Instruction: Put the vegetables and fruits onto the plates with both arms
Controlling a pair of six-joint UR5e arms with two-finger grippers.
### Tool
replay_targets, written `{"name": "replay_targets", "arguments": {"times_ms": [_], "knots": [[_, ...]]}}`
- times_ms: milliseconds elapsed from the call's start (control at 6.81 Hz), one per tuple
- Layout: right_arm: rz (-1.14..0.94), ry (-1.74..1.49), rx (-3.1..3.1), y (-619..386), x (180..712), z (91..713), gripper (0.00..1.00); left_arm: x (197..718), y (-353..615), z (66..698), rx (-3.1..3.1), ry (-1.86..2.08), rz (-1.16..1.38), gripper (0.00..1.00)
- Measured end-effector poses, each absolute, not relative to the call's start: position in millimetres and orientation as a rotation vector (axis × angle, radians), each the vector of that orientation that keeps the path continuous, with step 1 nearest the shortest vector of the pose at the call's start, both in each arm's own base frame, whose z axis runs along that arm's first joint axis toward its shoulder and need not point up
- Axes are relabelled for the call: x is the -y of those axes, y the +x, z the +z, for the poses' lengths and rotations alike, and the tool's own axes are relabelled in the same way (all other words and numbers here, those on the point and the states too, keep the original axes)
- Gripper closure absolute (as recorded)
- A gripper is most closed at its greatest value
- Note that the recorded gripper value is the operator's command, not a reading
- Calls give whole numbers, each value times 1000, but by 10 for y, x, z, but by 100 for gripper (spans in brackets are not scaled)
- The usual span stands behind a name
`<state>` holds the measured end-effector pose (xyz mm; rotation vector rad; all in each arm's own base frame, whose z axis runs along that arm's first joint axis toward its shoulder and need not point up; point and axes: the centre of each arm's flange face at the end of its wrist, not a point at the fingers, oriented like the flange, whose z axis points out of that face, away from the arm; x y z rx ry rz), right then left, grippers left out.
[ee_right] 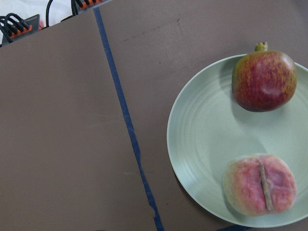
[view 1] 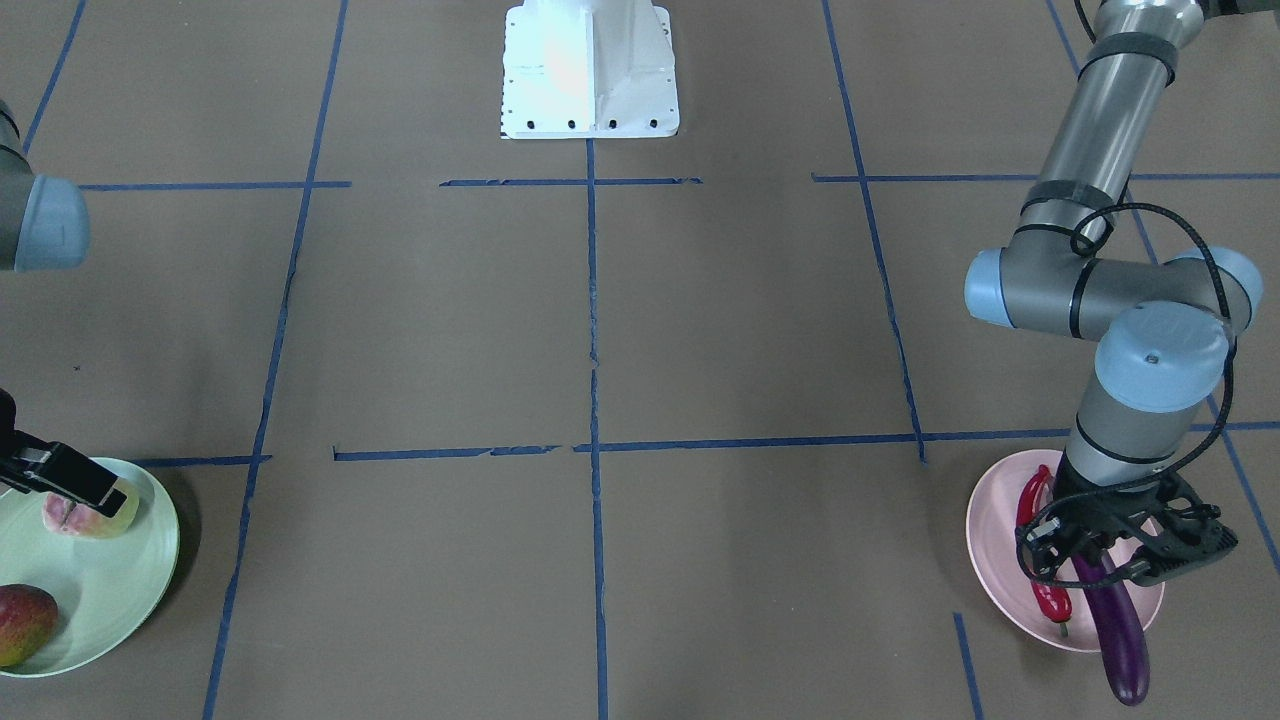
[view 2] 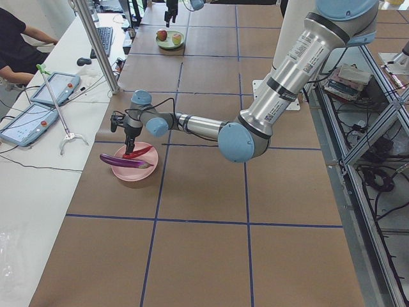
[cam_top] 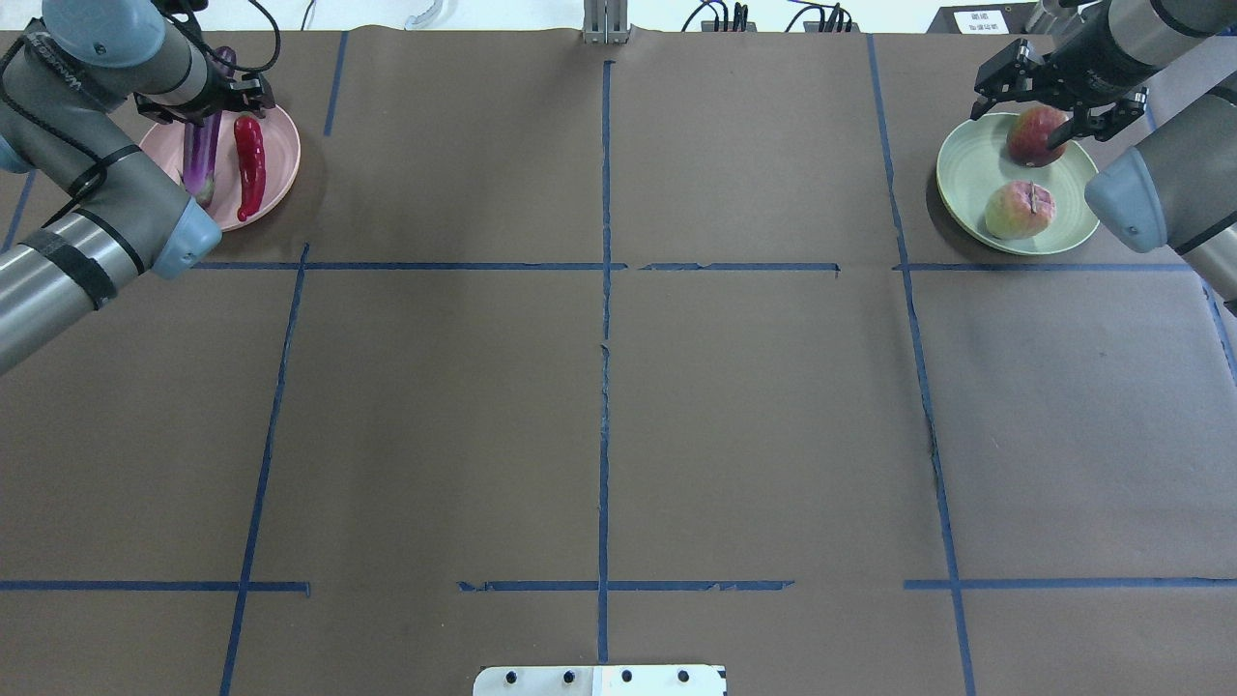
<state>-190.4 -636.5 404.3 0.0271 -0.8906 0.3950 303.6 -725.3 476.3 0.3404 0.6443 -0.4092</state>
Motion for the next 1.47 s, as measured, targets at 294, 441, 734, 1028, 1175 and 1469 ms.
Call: {"name": "replay_targets", "arguments": {"times_ms": [294,441,734,1028,1175,1469], "knots": [[394,7,900,-1664,6112,3990,0,7291,2729,4632,-705,350,-295,0],[373,15,908,-1388,6031,4062,0,7223,2392,4605,-784,317,-233,0],[270,52,893,-668,5858,4549,0,6940,1344,4668,-930,312,-99,0],[158,81,851,-12,5475,5248,0,6444,493,5082,-978,353,15,0],[100,86,837,226,5199,5597,0,6139,263,5387,-967,364,57,0],[32,81,852,452,4746,5999,0,5690,-72,5704,-919,348,141,0]]}}
